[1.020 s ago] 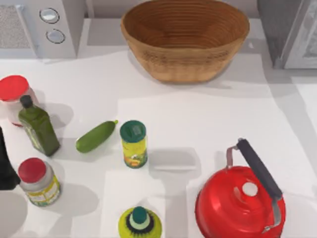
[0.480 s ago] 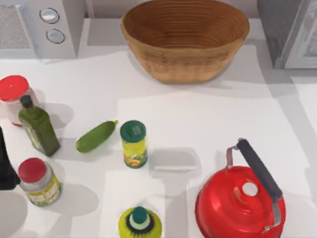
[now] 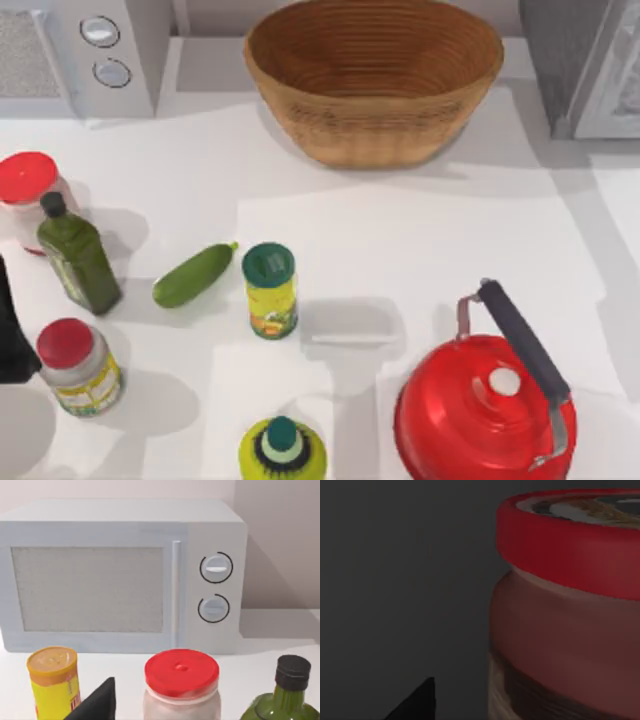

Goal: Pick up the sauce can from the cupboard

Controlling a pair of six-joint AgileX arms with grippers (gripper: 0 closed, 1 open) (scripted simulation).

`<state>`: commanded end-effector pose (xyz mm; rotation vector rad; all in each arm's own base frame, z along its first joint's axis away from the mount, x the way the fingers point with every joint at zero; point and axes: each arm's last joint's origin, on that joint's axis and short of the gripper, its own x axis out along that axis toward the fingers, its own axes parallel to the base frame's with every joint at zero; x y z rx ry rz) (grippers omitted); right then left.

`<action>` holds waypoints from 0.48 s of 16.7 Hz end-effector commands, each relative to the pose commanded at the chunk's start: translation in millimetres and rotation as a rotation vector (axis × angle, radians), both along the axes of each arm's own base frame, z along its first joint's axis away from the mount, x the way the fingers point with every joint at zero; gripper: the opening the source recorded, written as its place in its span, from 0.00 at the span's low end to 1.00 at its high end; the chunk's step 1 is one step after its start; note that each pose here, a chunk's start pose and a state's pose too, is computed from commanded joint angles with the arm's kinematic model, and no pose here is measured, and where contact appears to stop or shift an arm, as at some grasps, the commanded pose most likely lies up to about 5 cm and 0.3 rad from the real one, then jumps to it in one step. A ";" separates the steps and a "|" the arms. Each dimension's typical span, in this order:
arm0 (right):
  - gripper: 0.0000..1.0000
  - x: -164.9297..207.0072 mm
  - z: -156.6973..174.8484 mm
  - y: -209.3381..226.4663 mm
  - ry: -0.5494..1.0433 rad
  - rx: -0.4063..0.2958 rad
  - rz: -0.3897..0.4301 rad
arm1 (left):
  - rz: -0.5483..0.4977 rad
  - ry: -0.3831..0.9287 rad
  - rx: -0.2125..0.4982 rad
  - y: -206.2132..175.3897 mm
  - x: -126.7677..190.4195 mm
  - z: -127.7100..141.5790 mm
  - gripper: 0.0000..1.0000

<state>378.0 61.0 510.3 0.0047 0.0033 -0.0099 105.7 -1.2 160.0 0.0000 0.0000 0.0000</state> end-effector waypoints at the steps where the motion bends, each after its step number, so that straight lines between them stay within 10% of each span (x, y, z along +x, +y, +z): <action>1: 1.00 5.4 -0.6 -0.3 0.000 0.000 0.000 | 0.000 0.000 0.000 0.0 0.0 0.0 1.00; 8: 0.92 11.6 -1.5 -0.7 0.000 0.000 0.000 | 0.000 0.000 0.000 0.0 0.0 0.0 1.00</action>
